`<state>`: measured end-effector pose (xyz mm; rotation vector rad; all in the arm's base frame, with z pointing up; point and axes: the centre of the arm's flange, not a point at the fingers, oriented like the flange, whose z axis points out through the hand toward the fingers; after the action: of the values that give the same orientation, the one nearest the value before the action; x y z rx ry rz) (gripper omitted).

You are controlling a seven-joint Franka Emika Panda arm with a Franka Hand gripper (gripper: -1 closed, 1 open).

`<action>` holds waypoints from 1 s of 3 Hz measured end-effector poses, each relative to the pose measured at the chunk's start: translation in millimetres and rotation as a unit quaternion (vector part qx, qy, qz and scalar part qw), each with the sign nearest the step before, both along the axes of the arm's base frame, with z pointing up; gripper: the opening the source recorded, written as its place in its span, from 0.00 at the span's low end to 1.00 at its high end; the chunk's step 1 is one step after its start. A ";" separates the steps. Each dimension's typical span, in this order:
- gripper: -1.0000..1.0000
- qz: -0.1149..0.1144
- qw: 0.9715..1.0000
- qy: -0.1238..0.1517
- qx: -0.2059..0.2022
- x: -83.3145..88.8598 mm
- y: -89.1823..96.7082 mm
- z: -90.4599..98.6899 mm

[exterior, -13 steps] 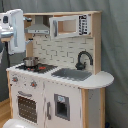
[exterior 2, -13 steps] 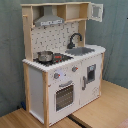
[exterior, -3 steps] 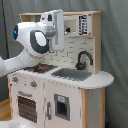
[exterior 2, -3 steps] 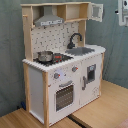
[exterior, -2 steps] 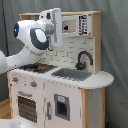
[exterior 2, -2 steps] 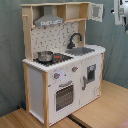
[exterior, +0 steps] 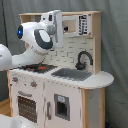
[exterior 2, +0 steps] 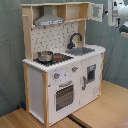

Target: Play with the kitchen

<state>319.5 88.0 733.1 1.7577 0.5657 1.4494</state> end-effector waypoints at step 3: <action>0.00 0.020 1.000 -0.014 0.003 35.2 67.6 -4.6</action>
<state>354.7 155.6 728.4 1.7356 0.5861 1.5029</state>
